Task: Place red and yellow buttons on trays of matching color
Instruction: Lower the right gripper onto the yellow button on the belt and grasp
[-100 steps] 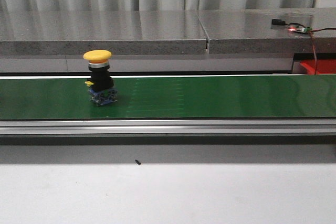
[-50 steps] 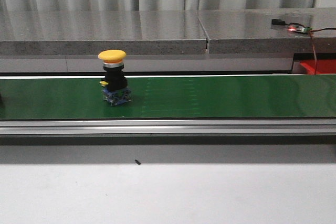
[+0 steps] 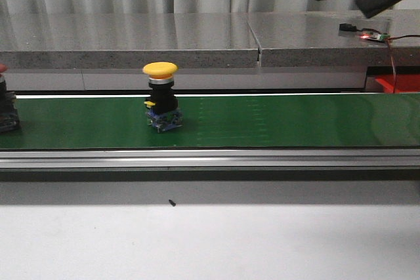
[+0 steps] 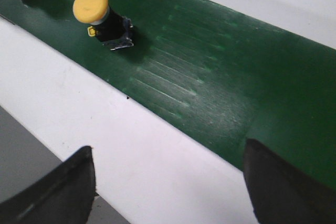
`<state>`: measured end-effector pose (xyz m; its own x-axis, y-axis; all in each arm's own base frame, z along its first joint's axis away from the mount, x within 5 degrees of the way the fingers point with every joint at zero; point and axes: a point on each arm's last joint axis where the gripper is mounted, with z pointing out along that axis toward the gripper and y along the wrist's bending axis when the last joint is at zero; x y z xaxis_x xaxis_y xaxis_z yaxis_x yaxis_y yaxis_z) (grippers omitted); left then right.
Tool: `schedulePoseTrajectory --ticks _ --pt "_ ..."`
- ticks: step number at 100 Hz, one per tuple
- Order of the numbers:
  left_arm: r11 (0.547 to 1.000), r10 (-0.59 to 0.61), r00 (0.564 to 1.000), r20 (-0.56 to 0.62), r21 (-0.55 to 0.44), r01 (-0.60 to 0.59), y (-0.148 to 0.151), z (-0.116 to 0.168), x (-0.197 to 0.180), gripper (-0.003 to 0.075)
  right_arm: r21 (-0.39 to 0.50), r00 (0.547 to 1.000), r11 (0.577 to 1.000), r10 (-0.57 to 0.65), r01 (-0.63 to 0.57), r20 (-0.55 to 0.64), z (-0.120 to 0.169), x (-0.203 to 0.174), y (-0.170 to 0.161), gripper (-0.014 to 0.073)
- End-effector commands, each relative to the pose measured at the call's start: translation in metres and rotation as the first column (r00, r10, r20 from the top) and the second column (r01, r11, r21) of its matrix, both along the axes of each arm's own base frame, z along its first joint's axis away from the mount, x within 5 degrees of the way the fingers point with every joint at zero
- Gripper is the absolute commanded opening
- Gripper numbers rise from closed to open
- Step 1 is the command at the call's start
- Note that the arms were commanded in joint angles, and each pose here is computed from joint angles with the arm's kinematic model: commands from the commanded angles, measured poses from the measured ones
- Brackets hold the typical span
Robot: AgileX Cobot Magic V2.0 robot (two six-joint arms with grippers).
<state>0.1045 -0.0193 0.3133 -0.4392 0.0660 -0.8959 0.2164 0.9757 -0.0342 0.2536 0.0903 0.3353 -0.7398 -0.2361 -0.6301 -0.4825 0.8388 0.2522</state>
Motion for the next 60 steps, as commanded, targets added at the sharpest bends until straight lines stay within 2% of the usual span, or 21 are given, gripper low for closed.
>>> schedulePoseTrajectory --ticks 1,26,60 --pt "0.999 0.019 0.996 0.087 -0.040 -0.015 0.000 0.014 0.002 -0.0019 0.028 0.998 0.999 0.033 -0.034 0.044 0.019 0.011 0.010 0.0590" --pt "0.999 0.019 0.996 0.087 -0.040 -0.015 0.000 0.014 0.002 -0.0019 0.007 0.987 0.988 0.157 -0.157 0.013 0.022 0.041 0.042 0.0590" --pt "0.999 0.019 0.996 0.087 -0.040 -0.015 0.000 0.014 0.002 -0.0019 -0.018 0.961 0.963 0.268 -0.270 -0.072 0.002 0.076 0.073 0.0590"
